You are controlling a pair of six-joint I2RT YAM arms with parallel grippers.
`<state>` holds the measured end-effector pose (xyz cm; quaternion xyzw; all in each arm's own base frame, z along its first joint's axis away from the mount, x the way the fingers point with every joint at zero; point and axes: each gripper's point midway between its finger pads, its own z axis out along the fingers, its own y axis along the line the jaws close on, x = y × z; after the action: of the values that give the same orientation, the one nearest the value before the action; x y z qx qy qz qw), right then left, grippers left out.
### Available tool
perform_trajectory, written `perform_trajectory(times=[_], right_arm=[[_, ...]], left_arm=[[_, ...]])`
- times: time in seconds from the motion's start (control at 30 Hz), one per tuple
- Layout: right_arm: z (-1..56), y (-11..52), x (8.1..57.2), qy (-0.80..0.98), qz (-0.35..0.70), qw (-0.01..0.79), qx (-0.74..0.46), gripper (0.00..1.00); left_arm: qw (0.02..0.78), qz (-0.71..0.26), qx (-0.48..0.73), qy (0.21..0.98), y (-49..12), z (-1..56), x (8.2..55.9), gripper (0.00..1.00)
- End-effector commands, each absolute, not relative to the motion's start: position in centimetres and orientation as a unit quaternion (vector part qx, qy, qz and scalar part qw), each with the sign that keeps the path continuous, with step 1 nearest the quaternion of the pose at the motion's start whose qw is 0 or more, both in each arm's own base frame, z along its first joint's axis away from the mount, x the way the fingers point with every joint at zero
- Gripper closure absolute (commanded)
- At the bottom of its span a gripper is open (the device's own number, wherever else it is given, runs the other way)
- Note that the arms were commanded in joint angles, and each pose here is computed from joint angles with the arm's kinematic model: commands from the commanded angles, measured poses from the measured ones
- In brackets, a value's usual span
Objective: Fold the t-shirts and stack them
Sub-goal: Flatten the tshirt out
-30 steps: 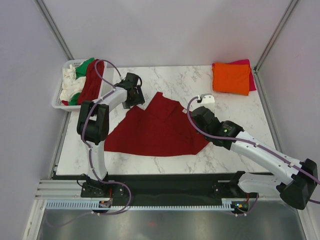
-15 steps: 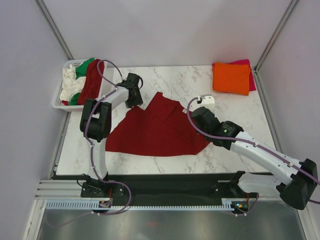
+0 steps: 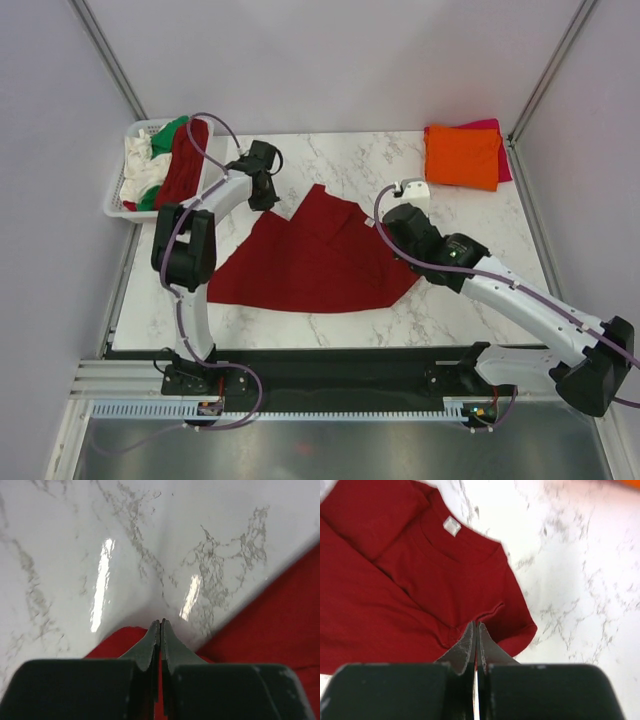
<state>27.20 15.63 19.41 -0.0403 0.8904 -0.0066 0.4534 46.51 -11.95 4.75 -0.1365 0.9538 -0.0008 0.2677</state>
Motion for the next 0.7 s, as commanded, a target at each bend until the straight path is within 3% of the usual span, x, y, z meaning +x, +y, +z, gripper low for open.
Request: perform_trajectory(times=[0.0, 0.1, 0.23, 0.37, 0.5, 0.67], right_arm=[[27.8, 15.8, 29.3, 0.846, 0.013, 0.533, -0.012, 1.00], [33.9, 14.6, 29.4, 0.814, 0.018, 0.581, 0.000, 1.00], [42.0, 11.7, 27.6, 0.759, 0.040, 0.649, 0.025, 1.00], [50.9, 6.6, 22.2, 0.664, 0.108, 0.738, 0.050, 1.00], [56.9, 1.2, 15.9, 0.550, 0.178, 0.812, 0.075, 1.00], [60.2, -1.5, 9.5, 0.453, 0.234, 0.860, 0.024, 1.00]], left_arm=[[0.379, -0.011, -0.137, 0.915, -10.5, 18.0, 45.2, 0.98], [0.425, -0.010, -0.132, 0.895, -9.4, 23.9, 42.7, 0.98], [0.541, -0.056, -0.127, 0.829, -7.5, 36.2, 36.8, 0.98], [0.635, -0.104, -0.098, 0.759, -6.2, 45.1, 29.9, 0.98], [0.710, -0.138, -0.082, 0.686, -4.3, 51.3, 22.9, 0.98], [0.764, -0.176, -0.066, 0.618, -3.0, 55.4, 16.3, 0.98]])
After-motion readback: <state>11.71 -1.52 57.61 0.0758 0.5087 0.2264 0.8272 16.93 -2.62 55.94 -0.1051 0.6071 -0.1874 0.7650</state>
